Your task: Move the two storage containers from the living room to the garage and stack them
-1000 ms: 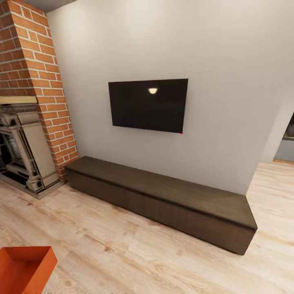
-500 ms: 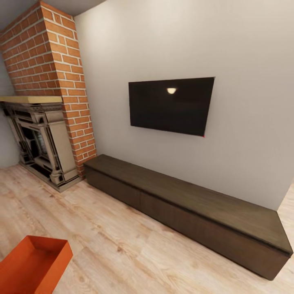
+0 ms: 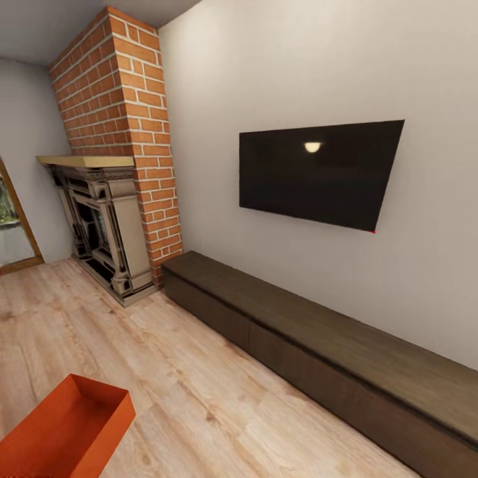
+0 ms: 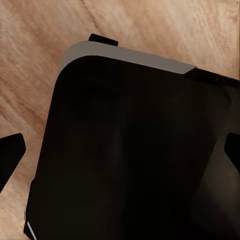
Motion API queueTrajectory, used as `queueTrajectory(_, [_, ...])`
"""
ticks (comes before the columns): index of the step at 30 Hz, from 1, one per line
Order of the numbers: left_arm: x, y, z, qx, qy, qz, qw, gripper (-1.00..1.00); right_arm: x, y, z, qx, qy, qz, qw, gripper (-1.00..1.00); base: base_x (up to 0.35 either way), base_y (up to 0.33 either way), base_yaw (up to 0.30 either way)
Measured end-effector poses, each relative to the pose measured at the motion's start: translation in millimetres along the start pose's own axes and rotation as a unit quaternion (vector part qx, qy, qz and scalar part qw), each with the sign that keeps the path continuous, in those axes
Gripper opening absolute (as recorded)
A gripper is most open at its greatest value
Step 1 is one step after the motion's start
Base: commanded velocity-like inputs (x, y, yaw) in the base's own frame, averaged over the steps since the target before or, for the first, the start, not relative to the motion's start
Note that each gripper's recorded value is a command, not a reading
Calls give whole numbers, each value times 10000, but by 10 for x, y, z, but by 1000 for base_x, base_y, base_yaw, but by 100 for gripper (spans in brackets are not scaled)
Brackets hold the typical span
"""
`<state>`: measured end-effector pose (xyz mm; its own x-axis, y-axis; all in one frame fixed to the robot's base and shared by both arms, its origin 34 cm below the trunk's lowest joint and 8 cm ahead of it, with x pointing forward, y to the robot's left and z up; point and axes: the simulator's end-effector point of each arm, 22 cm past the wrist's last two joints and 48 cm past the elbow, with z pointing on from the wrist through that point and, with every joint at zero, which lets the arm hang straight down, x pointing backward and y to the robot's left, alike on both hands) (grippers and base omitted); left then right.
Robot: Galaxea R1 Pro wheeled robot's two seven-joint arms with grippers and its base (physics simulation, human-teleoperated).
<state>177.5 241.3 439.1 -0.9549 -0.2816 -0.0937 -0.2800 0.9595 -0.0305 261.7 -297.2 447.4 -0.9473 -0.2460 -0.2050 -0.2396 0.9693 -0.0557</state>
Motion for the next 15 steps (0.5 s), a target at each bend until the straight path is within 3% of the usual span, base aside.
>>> queueTrajectory(5, [-2, 1, 1, -1, -2, 5, 10000, 100, 0, 0, 1, 0, 2, 0, 10000, 100, 124, -2, 273])
queueTrajectory(15, [-38, 1, 2, 2, -38, 9, 10000, 100, 2, 0, 1, -1, 4, 0, 10000, 100, 9, 0, 273])
